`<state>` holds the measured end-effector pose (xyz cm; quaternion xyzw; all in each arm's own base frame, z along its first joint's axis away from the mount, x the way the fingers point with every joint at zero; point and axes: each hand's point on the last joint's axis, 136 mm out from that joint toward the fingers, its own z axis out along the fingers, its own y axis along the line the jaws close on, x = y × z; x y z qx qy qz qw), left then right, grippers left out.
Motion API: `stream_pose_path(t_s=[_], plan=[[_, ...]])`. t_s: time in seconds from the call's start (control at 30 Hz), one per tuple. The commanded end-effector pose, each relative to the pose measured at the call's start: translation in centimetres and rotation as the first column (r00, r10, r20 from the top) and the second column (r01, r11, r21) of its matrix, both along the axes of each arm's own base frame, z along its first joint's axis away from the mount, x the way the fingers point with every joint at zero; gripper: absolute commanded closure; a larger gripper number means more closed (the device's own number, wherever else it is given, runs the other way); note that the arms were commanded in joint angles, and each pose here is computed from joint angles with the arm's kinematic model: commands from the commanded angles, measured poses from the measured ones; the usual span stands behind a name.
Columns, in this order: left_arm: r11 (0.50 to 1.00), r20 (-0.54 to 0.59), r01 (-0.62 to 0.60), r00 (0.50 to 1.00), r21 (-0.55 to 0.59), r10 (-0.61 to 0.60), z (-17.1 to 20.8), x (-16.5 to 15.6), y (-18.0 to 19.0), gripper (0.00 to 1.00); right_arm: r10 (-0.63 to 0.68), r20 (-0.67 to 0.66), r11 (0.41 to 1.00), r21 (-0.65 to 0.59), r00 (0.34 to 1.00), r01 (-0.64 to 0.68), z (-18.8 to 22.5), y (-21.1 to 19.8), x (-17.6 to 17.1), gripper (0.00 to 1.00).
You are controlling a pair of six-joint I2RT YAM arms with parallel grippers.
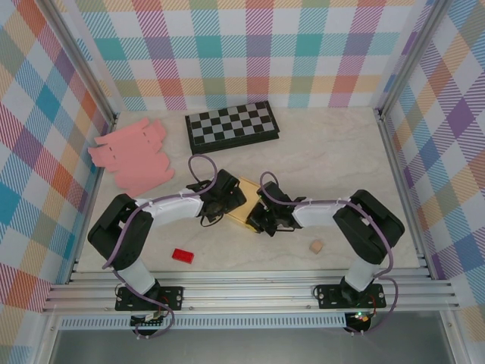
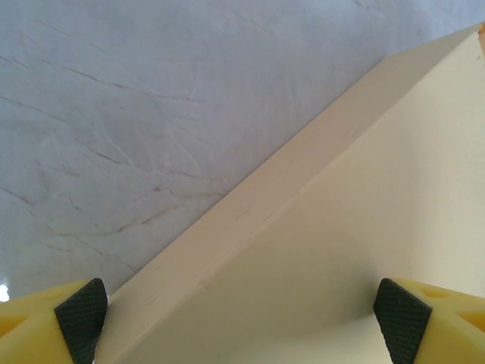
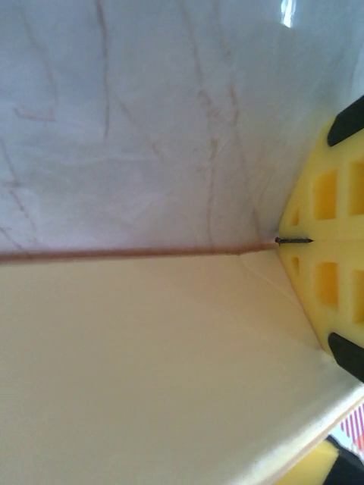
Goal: Fold the paper box
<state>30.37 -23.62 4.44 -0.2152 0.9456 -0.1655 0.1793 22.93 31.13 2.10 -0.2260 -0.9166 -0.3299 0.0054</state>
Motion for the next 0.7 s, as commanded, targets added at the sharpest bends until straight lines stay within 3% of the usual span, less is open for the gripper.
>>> stream_pose_path(t_s=[0.0, 0.3, 0.5, 0.67], plan=[[0.997, -0.031, 0.070, 0.997, -0.024, -0.070, 1.0, -0.7, -0.3, 0.07, 0.056, 0.113, 0.998, 0.005, 0.992, -0.057, 2.3, -0.3, 0.4, 1.00], [0.993, 0.046, 0.114, 0.993, -0.032, -0.113, 4.7, 1.9, 1.8, 0.05, 0.090, 0.178, 0.995, -0.054, 0.980, -0.082, 4.5, -5.8, 0.5, 1.00], [0.959, 0.161, 0.274, 0.952, -0.066, -0.261, 8.3, 5.4, 0.9, 0.04, 0.143, 0.267, 0.988, -0.089, 0.953, -0.123, 7.0, -9.3, 3.5, 1.00], [0.911, 0.183, 0.404, 0.905, -0.084, -0.384, 7.5, 8.5, -1.6, 0.06, 0.161, 0.315, 0.987, -0.032, 0.935, -0.159, 7.1, -8.8, 7.0, 1.00]])
